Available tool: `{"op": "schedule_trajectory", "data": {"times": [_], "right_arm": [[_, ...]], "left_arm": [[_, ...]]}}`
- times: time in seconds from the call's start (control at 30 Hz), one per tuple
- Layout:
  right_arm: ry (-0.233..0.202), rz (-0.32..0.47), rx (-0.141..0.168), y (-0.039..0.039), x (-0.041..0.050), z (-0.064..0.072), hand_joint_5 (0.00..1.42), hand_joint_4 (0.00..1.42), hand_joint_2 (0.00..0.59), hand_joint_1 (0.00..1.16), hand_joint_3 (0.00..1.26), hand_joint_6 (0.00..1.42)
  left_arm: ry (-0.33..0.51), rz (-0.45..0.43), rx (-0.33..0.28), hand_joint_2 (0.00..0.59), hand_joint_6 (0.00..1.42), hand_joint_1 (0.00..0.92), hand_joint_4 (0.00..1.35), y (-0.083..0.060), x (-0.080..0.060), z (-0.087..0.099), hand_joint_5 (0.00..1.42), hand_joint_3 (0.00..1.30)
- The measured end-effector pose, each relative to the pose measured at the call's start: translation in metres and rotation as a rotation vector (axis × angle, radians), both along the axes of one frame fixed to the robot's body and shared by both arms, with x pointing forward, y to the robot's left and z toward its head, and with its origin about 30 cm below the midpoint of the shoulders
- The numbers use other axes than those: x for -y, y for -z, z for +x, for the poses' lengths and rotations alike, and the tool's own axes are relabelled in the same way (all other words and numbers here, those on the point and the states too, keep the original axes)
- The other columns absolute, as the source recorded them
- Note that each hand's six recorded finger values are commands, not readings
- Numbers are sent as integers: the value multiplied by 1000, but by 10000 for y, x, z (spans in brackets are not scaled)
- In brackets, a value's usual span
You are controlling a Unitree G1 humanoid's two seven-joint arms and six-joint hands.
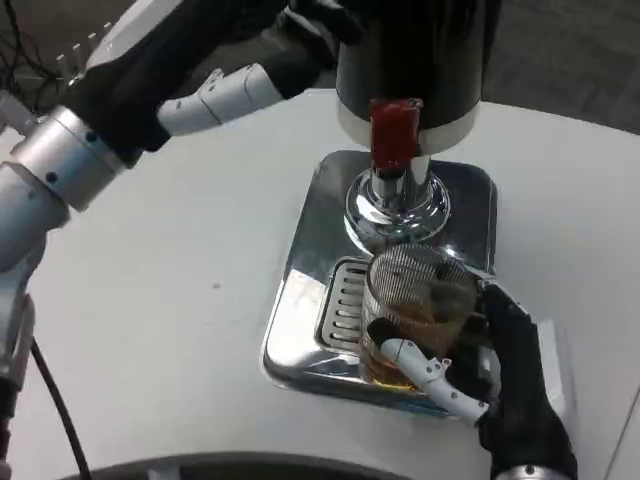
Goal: Grasp the cup under the faucet to collect the drink, then remove the cup.
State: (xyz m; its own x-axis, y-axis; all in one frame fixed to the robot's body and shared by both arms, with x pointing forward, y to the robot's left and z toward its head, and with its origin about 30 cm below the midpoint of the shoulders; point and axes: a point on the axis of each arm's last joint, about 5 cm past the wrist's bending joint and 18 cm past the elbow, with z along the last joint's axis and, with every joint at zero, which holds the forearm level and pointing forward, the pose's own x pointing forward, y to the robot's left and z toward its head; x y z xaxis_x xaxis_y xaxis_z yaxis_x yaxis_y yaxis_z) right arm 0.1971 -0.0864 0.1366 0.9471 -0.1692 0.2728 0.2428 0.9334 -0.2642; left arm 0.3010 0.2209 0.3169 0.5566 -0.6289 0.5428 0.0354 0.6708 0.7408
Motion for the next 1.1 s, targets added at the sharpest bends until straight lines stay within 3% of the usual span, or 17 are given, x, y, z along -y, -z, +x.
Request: {"op": "schedule_trajectory", "data": {"times": [0.47,0.63,0.87,1.1], "right_arm": [[-57,-34,-6,-42,132,-172,754,771,221,715,751,380],[-55,-45,-21,-34,207,-224,764,779,222,717,760,386],[-90,-65,-7,-94,261,-291,764,793,222,718,766,399],[-128,-95,-14,-134,360,-361,782,805,222,718,776,402]], "left_arm": [[-174,-105,-107,46,521,0,440,349,-329,-269,537,406],[-237,-129,-143,48,522,0,441,467,-417,-396,537,411],[-300,-119,-213,50,502,0,441,647,-465,-530,537,414],[-336,-88,-266,52,465,0,424,808,-480,-681,507,406]]}}
